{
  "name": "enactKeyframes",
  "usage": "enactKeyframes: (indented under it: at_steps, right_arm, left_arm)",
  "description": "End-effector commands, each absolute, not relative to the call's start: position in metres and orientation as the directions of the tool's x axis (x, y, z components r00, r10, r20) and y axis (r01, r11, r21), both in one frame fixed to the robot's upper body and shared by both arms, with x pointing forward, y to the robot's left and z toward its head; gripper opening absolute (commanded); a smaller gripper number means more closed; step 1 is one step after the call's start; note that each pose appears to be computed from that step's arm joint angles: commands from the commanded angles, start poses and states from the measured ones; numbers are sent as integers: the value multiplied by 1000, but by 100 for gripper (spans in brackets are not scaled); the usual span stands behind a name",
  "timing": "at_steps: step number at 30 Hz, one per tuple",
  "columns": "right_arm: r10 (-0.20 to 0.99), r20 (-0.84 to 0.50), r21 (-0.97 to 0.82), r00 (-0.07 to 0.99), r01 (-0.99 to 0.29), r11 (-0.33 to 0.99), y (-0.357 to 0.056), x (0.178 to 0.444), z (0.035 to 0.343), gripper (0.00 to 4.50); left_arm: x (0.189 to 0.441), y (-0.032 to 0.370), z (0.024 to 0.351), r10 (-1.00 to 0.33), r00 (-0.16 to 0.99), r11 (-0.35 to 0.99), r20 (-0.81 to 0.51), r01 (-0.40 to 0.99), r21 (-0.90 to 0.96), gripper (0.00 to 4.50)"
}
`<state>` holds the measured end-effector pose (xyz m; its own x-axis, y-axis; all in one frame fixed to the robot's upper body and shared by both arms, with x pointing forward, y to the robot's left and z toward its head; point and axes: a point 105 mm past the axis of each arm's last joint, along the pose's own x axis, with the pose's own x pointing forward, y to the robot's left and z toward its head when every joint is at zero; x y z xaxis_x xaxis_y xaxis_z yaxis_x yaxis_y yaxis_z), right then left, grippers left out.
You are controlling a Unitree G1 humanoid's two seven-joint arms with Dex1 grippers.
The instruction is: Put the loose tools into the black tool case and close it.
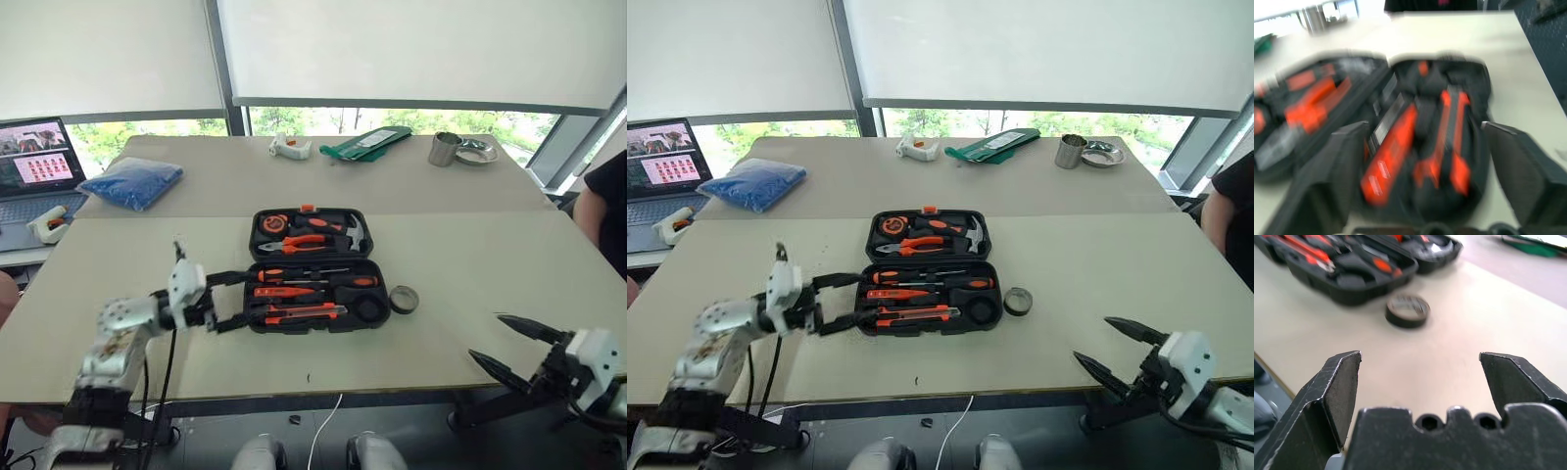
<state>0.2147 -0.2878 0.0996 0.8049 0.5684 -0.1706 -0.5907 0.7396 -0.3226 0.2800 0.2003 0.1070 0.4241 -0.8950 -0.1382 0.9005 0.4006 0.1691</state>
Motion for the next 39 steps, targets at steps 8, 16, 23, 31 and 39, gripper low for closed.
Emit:
enactKeyframes:
  at_steps: [8, 16, 23, 31, 39]
  right_arm:
    - [723, -295, -269, 625, -780, 564, -232, 258, 141, 450]
    - [631, -599, -276, 493, -867, 415, -204, 307, 133, 450]
    - [574, -704, -275, 417, -906, 321, -199, 321, 112, 450]
    - [560, -712, -314, 424, -905, 286, -194, 327, 105, 348]
    - [573, -689, -350, 443, -896, 272, -191, 331, 110, 82]
  left_arm:
    - [264, 200, 142, -917, 398, 392, 12, 897, 203, 445]
    - [258, 168, 136, -953, 302, 293, -5, 929, 225, 445]
    - [257, 152, 141, -975, 221, 206, -19, 932, 298, 445]
    - [255, 142, 140, -982, 184, 167, -27, 934, 316, 450]
    - [254, 140, 135, -984, 177, 159, -33, 939, 305, 450]
